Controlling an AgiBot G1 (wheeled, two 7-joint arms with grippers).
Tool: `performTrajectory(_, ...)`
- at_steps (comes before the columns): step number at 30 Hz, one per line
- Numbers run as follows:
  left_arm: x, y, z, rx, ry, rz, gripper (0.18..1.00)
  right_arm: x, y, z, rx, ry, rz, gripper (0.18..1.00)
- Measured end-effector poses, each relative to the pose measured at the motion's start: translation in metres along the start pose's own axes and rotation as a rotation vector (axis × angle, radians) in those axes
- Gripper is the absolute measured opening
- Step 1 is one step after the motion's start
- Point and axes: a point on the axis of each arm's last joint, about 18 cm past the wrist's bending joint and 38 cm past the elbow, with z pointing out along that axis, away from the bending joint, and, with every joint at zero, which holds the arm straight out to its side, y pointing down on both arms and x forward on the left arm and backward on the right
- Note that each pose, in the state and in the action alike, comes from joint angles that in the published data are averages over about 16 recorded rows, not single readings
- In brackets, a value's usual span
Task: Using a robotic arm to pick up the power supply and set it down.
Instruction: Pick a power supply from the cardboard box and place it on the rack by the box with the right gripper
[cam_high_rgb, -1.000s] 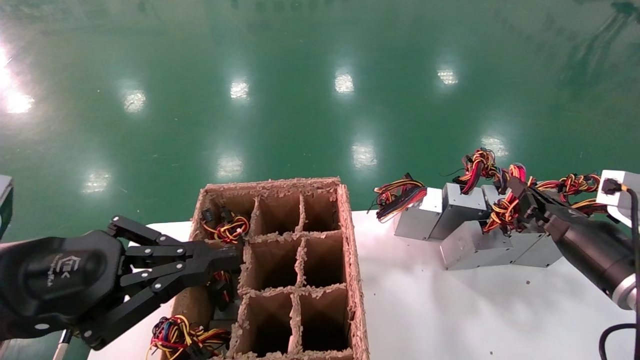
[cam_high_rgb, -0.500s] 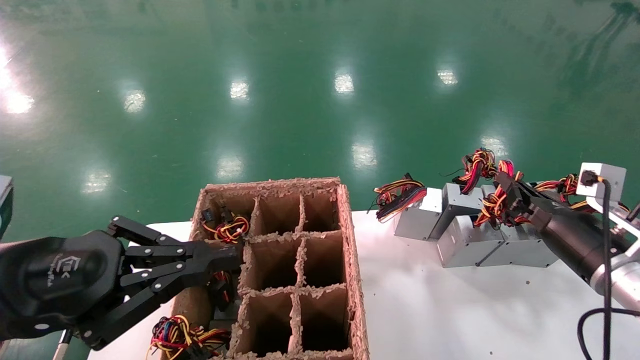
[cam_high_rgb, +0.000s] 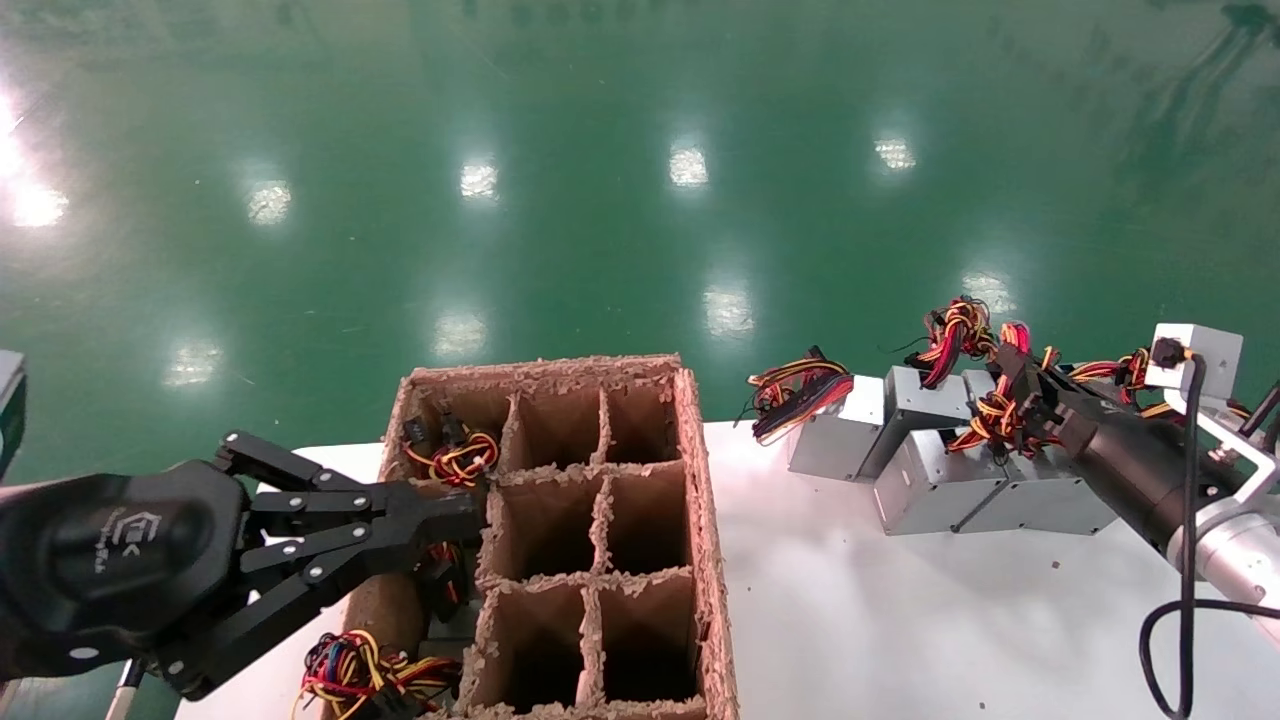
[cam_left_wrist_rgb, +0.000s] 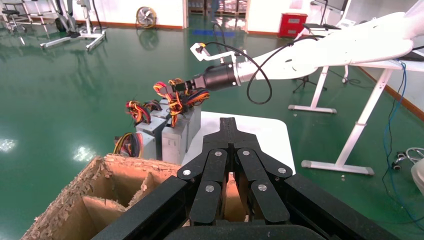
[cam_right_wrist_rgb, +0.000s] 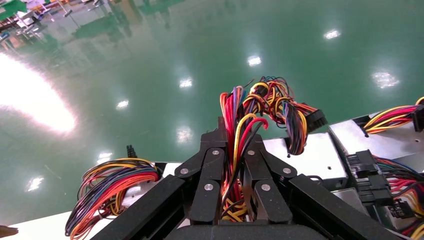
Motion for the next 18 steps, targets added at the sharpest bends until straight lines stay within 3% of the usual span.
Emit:
performTrajectory(9, 0.0000, 0.0000, 0.0000, 0.000, 0.000, 0.000, 0.191, -0.0015, -0.0017, 0.0033, -0.004, -0.002, -0.002, 0.221)
performTrajectory(18, 0.0000, 0.0000, 0.0000, 0.000, 0.000, 0.000, 0.191, -0.0048, -0.0038, 0.0061, -0.004, -0.007, -0.001, 0.318)
